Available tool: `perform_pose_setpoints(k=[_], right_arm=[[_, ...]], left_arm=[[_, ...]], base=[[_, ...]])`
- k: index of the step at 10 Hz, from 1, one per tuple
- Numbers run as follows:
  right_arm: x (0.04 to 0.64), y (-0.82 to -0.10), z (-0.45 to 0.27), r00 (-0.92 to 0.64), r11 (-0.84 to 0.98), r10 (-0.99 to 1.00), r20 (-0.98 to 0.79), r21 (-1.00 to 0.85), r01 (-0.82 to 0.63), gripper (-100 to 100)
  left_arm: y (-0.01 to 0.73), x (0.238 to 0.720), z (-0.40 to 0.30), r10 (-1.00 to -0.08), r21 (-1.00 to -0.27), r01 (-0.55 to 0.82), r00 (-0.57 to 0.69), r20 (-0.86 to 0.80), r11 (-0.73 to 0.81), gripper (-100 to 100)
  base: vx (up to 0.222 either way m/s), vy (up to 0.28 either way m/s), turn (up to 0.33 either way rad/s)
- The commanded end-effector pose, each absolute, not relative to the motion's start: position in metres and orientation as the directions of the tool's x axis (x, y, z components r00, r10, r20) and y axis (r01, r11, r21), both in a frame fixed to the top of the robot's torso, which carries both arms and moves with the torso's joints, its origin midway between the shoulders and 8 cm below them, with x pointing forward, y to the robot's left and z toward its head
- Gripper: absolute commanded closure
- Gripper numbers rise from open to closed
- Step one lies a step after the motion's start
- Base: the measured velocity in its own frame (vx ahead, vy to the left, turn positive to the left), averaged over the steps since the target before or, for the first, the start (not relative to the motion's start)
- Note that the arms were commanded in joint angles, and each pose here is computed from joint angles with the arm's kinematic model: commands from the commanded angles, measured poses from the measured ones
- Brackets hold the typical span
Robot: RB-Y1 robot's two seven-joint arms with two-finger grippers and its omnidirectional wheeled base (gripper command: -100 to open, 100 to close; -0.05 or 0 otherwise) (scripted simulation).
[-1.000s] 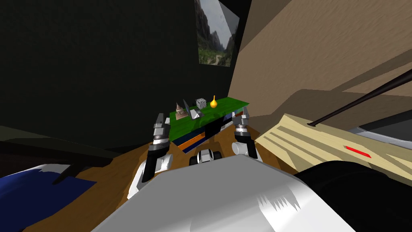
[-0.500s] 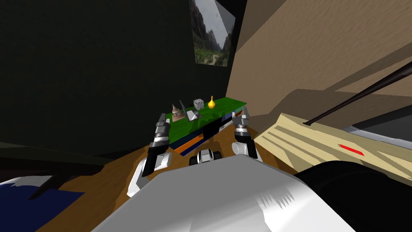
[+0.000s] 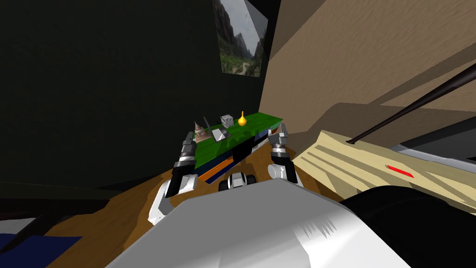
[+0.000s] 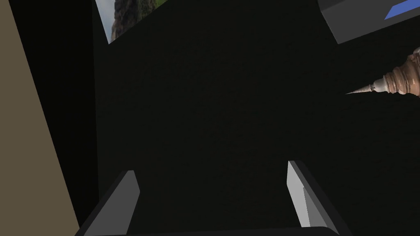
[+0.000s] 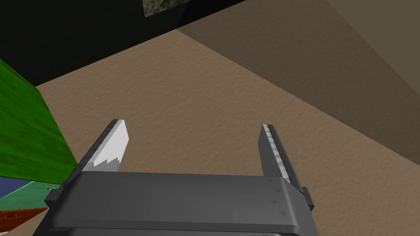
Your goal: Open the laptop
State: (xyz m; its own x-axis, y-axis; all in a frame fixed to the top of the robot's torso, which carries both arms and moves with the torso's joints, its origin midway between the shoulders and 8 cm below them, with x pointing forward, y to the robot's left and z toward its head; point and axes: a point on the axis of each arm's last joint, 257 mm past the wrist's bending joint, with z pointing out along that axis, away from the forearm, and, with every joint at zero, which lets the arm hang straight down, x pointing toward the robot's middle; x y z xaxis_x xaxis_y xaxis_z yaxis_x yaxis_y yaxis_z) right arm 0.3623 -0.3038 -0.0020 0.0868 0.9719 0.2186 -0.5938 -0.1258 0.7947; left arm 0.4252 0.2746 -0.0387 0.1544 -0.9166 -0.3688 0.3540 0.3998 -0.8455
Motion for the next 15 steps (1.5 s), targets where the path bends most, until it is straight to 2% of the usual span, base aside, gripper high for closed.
perform_pose_setpoints(k=[1,8,15], right_arm=[[0.362,-0.304,-0.002,0.087,-0.126,0.972,0.219,0.795,-0.594,0],[0.362,-0.304,-0.002,0.087,-0.126,0.972,0.219,0.795,-0.594,0],[0.362,-0.304,-0.002,0.087,-0.126,0.972,0.219,0.795,-0.594,0]], left_arm=[[0.286,0.434,-0.052,-0.906,-0.856,0.298,0.161,-0.392,0.423,-100],[0.315,0.452,-0.079,-0.865,-0.855,0.153,0.169,-0.472,0.496,-100],[0.362,0.468,-0.106,-0.798,-0.814,-0.029,0.177,-0.576,0.580,-100]], base=[[0.049,-0.030,-0.059],[0.050,-0.032,-0.054],[0.065,-0.034,-0.067]])
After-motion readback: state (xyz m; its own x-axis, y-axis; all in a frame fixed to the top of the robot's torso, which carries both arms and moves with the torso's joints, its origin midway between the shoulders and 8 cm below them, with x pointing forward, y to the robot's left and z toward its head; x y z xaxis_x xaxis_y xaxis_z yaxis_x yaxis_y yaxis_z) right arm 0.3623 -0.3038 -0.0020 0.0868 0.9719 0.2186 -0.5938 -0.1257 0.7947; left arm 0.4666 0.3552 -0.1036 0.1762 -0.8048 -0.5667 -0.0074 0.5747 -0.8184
